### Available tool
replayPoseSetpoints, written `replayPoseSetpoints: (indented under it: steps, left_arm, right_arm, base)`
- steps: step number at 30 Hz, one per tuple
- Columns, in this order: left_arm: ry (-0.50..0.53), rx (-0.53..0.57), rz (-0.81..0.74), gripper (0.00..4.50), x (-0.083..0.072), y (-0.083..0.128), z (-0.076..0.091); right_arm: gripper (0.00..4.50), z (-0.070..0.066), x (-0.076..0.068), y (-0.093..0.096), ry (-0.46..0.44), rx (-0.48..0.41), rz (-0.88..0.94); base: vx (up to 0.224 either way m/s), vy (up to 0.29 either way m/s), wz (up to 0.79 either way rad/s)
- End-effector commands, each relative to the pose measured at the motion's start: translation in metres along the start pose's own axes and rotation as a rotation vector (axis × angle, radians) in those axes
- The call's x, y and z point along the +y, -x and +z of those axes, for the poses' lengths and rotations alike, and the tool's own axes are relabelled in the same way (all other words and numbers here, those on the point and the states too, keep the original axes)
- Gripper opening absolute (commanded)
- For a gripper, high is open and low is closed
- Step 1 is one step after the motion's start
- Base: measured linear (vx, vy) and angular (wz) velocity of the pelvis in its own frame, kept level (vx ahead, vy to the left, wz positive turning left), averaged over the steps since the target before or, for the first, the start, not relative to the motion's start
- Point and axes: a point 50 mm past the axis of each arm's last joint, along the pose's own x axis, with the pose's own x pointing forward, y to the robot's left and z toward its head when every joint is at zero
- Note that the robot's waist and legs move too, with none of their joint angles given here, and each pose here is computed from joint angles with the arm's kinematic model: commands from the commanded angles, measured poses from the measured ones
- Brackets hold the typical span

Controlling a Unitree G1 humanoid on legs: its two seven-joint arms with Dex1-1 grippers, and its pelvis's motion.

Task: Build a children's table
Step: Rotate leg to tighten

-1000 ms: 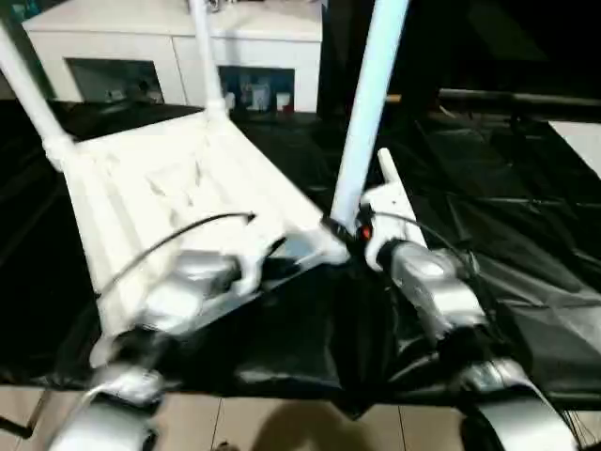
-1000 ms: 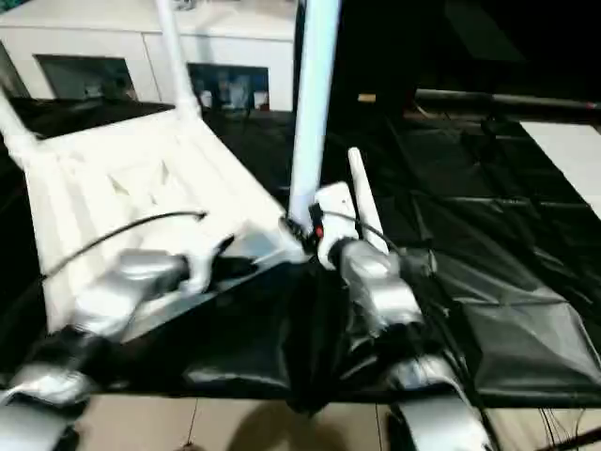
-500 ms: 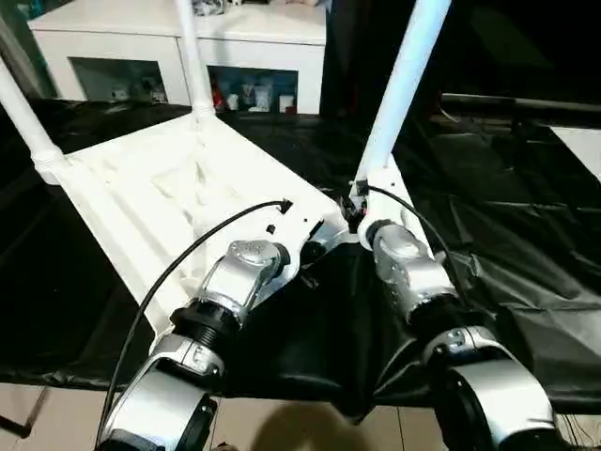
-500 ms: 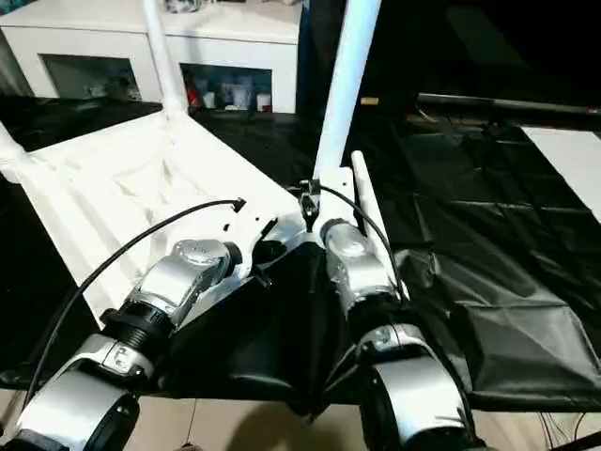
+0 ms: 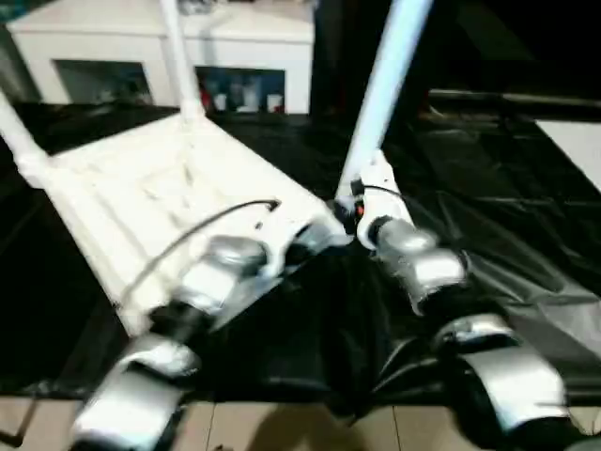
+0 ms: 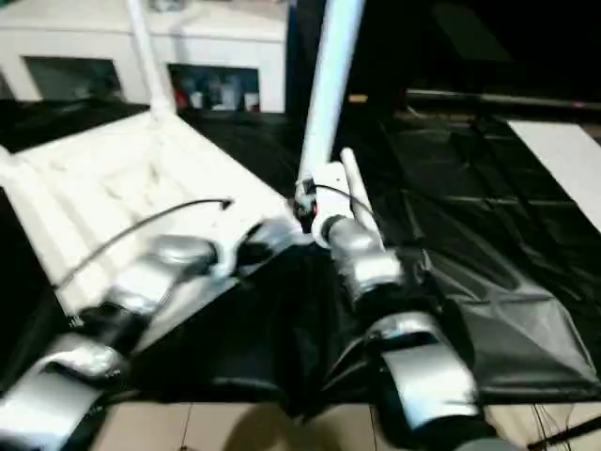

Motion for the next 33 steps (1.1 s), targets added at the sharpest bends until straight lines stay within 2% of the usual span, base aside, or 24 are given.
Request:
replayPoseSetpoints:
  steps: [1,6,10,15,21,23,25,27,28,33]
  left_arm:
    - [-0.071,-0.018,-0.138,0.00,-0.007,0.009,0.005]
    - [-0.118,-0.032,-0.269,0.00,-0.004,0.037,-0.002]
    - [-0.120,-0.037,-0.318,0.00,-0.001,0.053,-0.005]
    - [-0.130,-0.009,-0.335,0.00,0.003,0.061,-0.009]
    - [-0.138,-0.009,-0.328,0.00,0.004,0.060,-0.007]
    - [-0.130,-0.013,-0.305,0.00,0.005,0.057,-0.006]
    - [-0.101,-0.032,-0.245,0.00,0.007,0.049,-0.005]
    - [-0.071,-0.040,-0.204,0.00,0.009,0.044,-0.005]
    - [-0.045,-0.043,-0.165,0.00,0.009,0.037,-0.004]
    - [0.027,-0.047,-0.090,0.00,0.006,0.020,0.001]
  right_arm:
    - [1.99,-0.059,0.006,0.013,-0.070,0.275,0.164]
    - [1.98,-0.066,-0.007,0.035,-0.017,0.341,0.309]
    - [1.98,-0.068,-0.010,0.044,0.011,0.373,0.385]
    - [1.98,-0.066,-0.008,0.047,0.052,0.397,0.445]
    - [1.98,-0.069,-0.003,0.045,0.078,0.405,0.464]
    - [1.98,-0.070,-0.002,0.042,0.064,0.389,0.417]
    - [1.98,-0.075,-0.004,0.034,0.015,0.361,0.260]
    - [1.98,-0.079,-0.004,0.031,-0.016,0.356,0.178]
    - [1.98,-0.082,-0.005,0.027,-0.062,0.346,0.084]
    - [1.98,-0.087,0.000,0.018,-0.149,0.323,-0.071]
  base:
    - [0.000,0.000,0.00]
    - [0.000,0.000,0.00]
    - [0.000,0.000,0.00]
    - [0.000,0.000,0.00]
    - [0.000,0.000,0.00]
    - [0.000,0.000,0.00]
    - [0.000,0.000,0.00]
    - [0.000,0.000,0.00]
    - [0.000,0.000,0.00]
    - [0.000,0.000,0.00]
